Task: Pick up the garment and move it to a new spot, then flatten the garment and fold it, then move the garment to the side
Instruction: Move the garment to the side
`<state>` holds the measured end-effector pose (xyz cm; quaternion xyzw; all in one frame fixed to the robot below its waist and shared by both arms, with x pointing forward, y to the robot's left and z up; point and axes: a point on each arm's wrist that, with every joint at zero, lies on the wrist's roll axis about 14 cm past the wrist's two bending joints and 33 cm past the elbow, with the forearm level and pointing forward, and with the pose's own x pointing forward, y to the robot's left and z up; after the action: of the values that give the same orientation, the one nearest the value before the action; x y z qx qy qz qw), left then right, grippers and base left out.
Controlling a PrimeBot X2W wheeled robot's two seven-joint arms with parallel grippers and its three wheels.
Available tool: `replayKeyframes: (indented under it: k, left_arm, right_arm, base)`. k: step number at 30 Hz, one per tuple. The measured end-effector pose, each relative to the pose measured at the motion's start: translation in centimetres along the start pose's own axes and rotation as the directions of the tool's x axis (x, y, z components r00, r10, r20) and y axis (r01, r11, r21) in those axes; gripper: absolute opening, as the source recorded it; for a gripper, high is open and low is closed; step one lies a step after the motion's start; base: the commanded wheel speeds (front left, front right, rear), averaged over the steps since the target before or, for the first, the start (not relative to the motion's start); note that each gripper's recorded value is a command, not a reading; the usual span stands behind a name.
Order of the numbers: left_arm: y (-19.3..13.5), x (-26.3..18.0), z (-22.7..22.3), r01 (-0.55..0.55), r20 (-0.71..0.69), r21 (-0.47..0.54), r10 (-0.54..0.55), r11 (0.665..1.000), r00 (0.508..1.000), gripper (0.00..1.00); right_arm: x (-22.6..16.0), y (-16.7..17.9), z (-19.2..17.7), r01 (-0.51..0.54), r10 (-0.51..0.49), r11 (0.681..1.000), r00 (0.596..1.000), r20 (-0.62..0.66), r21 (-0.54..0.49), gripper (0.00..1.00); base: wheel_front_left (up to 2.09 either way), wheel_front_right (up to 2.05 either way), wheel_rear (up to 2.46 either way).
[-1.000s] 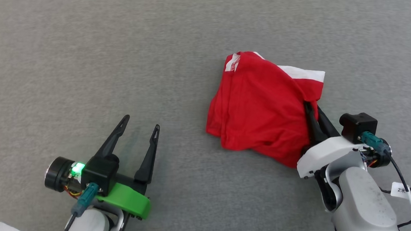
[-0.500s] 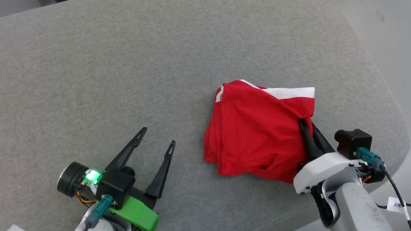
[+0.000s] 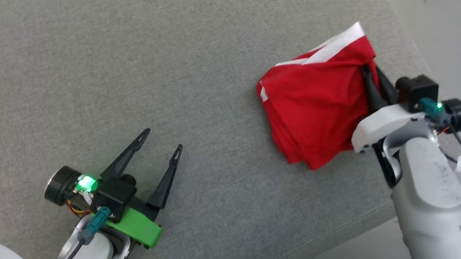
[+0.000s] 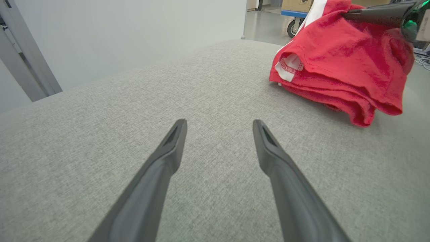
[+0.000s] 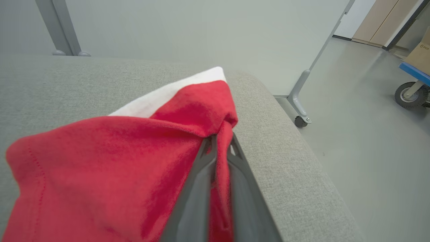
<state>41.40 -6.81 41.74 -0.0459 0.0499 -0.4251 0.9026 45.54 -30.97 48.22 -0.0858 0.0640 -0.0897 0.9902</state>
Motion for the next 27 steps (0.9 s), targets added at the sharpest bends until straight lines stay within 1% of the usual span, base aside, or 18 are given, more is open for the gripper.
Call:
replayKeyframes:
  k: [4,10,13,17,18,19,20,24,27]
  left_arm:
    - [2.0,0.0,-0.5,-0.031,0.0,0.003,0.031,1.0,1.0,1.0]
    - [4.9,-0.3,-1.6,-0.085,-0.009,0.002,0.085,0.996,0.996,1.0]
    - [6.6,-0.9,-2.1,-0.13,-0.019,0.001,0.13,0.992,0.991,1.0]
    - [8.0,-1.5,-2.8,-0.176,-0.031,-0.011,0.176,0.984,0.984,1.0]
    - [8.2,-1.6,-2.9,-0.184,-0.032,-0.012,0.183,0.983,0.983,1.0]
    - [8.5,-1.8,-3.1,-0.193,-0.037,-0.014,0.193,0.981,0.981,1.0]
    - [8.7,-2.0,-3.1,-0.203,-0.039,-0.015,0.202,0.979,0.979,1.0]
    - [9.4,-2.6,-2.9,-0.238,-0.041,-0.018,0.237,0.971,0.971,1.0]
    - [9.9,-3.4,-2.5,-0.272,-0.042,-0.013,0.271,0.962,0.962,1.0]
  right_arm:
    - [3.1,-1.4,0.6,0.009,-0.01,0.996,1.0,-0.005,-0.089,0.0]
    - [7.0,-5.5,-0.4,0.072,-0.087,0.972,0.995,-0.055,-0.221,0.0]
    - [8.5,-6.9,-0.5,0.11,-0.127,0.963,0.99,-0.053,-0.246,0.0]
    - [10.2,-7.2,-1.1,0.136,-0.155,0.956,0.986,-0.056,-0.26,0.0]
    - [10.4,-7.3,-1.2,0.144,-0.163,0.955,0.985,-0.055,-0.26,0.21]
    - [10.7,-7.4,-1.2,0.153,-0.172,0.953,0.984,-0.049,-0.263,0.58]
    - [10.9,-7.4,-1.2,0.162,-0.179,0.952,0.983,-0.044,-0.262,1.0]
    - [11.4,-6.3,-0.5,0.181,-0.187,0.957,0.982,-0.008,-0.227,1.0]
    - [11.7,-3.9,1.7,0.163,-0.154,0.971,0.986,0.061,-0.176,1.0]
  base:
    - [0.0,0.0,0.0]
    - [0.0,0.0,0.0]
    - [0.0,0.0,0.0]
    - [0.0,0.0,0.0]
    - [0.0,0.0,0.0]
    - [0.0,0.0,0.0]
    - [0.0,0.0,0.0]
    - [0.0,0.0,0.0]
    - [0.0,0.0,0.0]
